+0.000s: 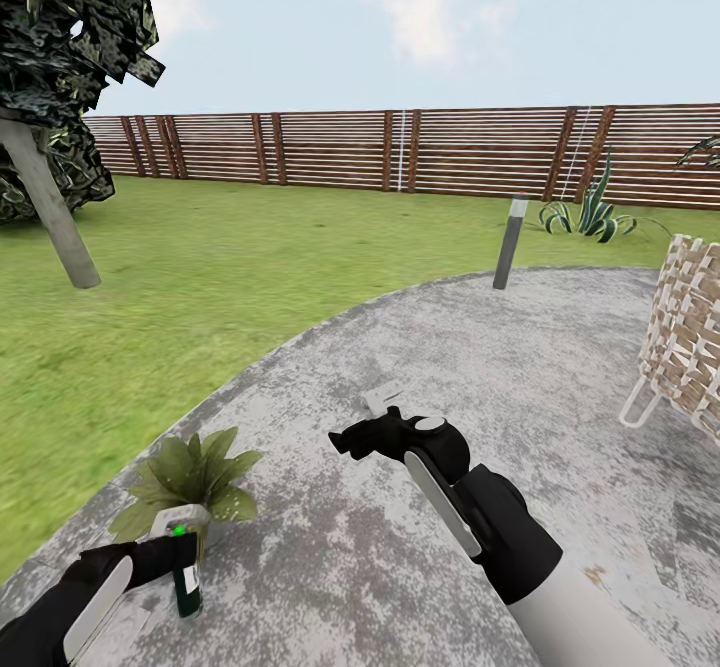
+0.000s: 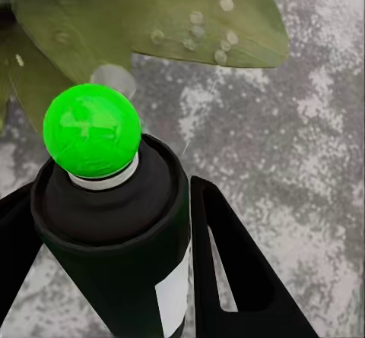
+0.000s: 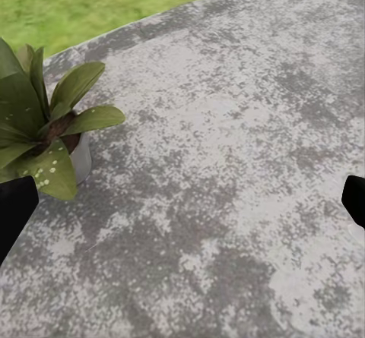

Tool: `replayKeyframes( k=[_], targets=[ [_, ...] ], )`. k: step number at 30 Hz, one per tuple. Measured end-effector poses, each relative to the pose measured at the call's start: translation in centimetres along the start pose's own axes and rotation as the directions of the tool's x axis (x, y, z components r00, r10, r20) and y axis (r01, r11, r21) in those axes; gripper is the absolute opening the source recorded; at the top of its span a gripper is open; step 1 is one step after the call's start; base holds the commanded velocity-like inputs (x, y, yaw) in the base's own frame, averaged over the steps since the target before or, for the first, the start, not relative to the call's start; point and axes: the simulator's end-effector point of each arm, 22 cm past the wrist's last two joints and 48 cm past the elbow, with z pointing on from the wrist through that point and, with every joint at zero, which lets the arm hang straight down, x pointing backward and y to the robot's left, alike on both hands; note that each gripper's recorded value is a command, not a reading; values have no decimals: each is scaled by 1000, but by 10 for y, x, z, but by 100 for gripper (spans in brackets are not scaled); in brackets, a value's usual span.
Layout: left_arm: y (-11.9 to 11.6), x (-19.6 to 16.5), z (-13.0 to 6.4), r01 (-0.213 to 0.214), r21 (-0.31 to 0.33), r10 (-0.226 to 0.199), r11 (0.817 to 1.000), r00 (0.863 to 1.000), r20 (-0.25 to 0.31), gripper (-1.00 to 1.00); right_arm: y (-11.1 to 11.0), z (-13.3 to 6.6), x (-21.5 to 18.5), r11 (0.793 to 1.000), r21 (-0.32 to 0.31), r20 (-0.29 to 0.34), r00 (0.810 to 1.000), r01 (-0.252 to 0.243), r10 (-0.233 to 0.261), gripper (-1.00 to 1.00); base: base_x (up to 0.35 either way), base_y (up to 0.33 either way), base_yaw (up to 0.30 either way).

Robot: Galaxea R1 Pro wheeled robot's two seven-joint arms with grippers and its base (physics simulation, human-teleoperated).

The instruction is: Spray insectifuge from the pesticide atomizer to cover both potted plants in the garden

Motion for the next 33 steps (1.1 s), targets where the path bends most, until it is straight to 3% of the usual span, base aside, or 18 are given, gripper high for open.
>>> replayKeyframes(
  k=[3, 14, 18, 20, 22, 27, 33],
  targets=[
    [47, -23, -21, 20, -37, -18, 999, 999, 38, -100, 0, 0, 0, 1000, 0, 0, 1000, 1, -1, 100, 0, 0, 0],
    [110, 21, -25, 60, -129, -68, 990, 996, -57, -100, 0, 0, 0, 1000, 0, 0, 1000, 2, -2, 100, 0, 0, 0],
    [110, 6, -28, 50, -140, -54, 989, 998, -24, -100, 0, 0, 0, 1000, 3, 0, 1000, 2, -2, 100, 0, 0, 0],
    [123, -5, -33, 55, -224, -56, 973, 998, 4, -100, 0, 0, 0, 1000, 3, -1, 1000, 2, -2, 100, 0, 0, 0],
    [129, -9, -36, 78, -249, -76, 965, 997, 19, -100, 0, 0, 0, 1000, 3, 0, 1000, 2, -2, 100, 0, 0, 0],
    [127, -10, -35, 81, -245, -79, 966, 997, 20, -100, -1, 0, 0, 1000, 6, 0, 1000, 2, -2, 100, 0, 0, 0],
    [102, -8, -27, 71, -168, -70, 983, 997, 14, -100, -3, 2, 4, 1000, 13, -10, 1000, 0, 0, 100, 0, 0, 0]
  ],
)
